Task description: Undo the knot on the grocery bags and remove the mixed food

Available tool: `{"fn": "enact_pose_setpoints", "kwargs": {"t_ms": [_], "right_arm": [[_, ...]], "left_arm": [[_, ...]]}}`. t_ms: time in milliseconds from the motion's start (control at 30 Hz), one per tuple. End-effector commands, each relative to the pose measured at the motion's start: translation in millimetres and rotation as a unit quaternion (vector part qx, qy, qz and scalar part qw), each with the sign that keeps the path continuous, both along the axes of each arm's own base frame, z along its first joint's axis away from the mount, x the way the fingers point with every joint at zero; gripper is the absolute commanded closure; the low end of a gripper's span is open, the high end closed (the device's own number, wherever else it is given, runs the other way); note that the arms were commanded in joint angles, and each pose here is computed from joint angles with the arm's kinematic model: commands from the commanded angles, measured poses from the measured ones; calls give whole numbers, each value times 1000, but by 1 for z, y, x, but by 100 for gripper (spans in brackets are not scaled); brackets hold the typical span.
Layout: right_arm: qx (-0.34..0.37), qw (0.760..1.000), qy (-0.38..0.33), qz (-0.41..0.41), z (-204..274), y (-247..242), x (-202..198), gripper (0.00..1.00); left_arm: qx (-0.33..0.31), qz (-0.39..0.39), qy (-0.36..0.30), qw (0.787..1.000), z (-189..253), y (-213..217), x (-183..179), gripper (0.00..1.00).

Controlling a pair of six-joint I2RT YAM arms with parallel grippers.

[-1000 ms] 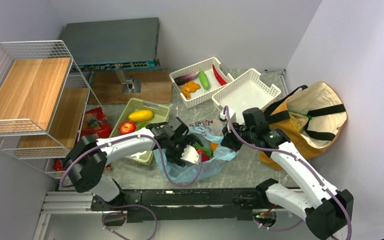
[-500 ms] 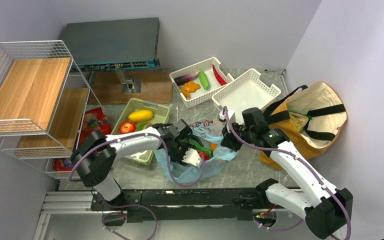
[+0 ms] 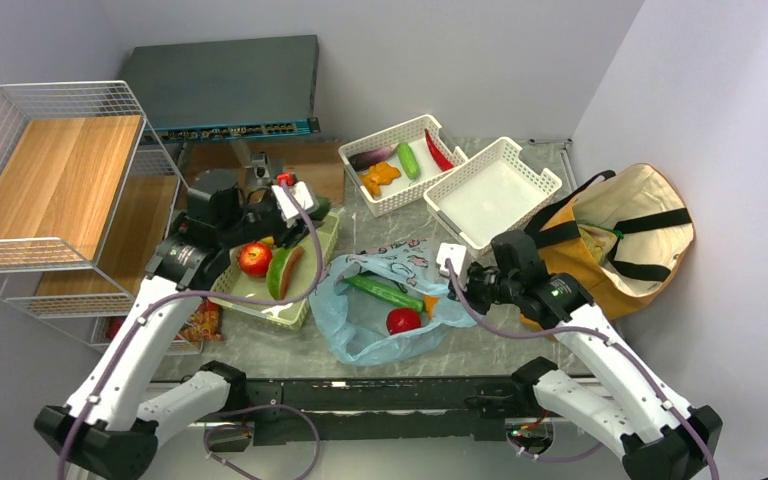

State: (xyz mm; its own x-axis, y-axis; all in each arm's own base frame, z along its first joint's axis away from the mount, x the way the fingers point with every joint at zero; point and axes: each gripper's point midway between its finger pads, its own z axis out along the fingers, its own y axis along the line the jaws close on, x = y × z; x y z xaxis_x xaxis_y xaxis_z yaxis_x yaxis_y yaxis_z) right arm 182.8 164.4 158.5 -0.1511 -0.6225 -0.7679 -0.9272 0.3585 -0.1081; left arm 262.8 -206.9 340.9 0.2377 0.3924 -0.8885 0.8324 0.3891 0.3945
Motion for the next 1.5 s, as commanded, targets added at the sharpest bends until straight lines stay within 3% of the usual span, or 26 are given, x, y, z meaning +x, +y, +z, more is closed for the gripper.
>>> {"fn": "enact_pose_setpoints", "kwargs": {"t_ms": [0, 167, 300, 400, 433, 467, 600, 767, 900, 1000, 1067, 1233, 1300, 1467], "right_arm": [[-60, 994, -38, 84, -13, -7, -19, 100], [-97, 986, -35, 132, -25, -14, -38, 100], [-116, 982, -31, 145, -30, -18, -42, 100], [-114, 982, -49, 141, -27, -18, -39, 100], [-110, 983, -59, 138, -25, -17, -37, 100], [-105, 983, -69, 134, -23, -17, -35, 100], [-86, 982, -107, 128, -18, -14, -31, 100], [-73, 982, -131, 118, -19, -14, -30, 100], [-56, 988, -103, 101, -16, -10, -32, 100], [-43, 991, -92, 83, -8, -7, -29, 100], [-40, 993, -87, 75, -1, -7, -29, 100], [-29, 995, -86, 50, 12, -10, -30, 100], [-25, 995, -83, 44, 17, -11, -31, 100], [-32, 996, -81, 36, 18, -15, -32, 100]], "left_arm": [[56, 147, 138, 978, -105, 76, 26, 82], [135, 218, 222, 941, -189, 135, 27, 78], [173, 212, 281, 920, -227, 149, 18, 62], [166, 191, 280, 926, -222, 146, 14, 28], [151, 164, 262, 939, -210, 137, 12, 7], [136, 144, 237, 951, -195, 129, 10, 1], [101, 61, 126, 985, -134, 94, -7, 0], [120, -99, -13, 988, -86, 31, -55, 1], [123, -237, -88, 960, -68, -35, -98, 20], [186, -348, -90, 915, -96, -68, -123, 39], [212, -402, -115, 883, -113, -86, -135, 44], [258, -487, -166, 818, -161, -118, -155, 39], [283, -488, -151, 812, -184, -128, -146, 33], [337, -453, -158, 810, -234, -148, -109, 2]]}}
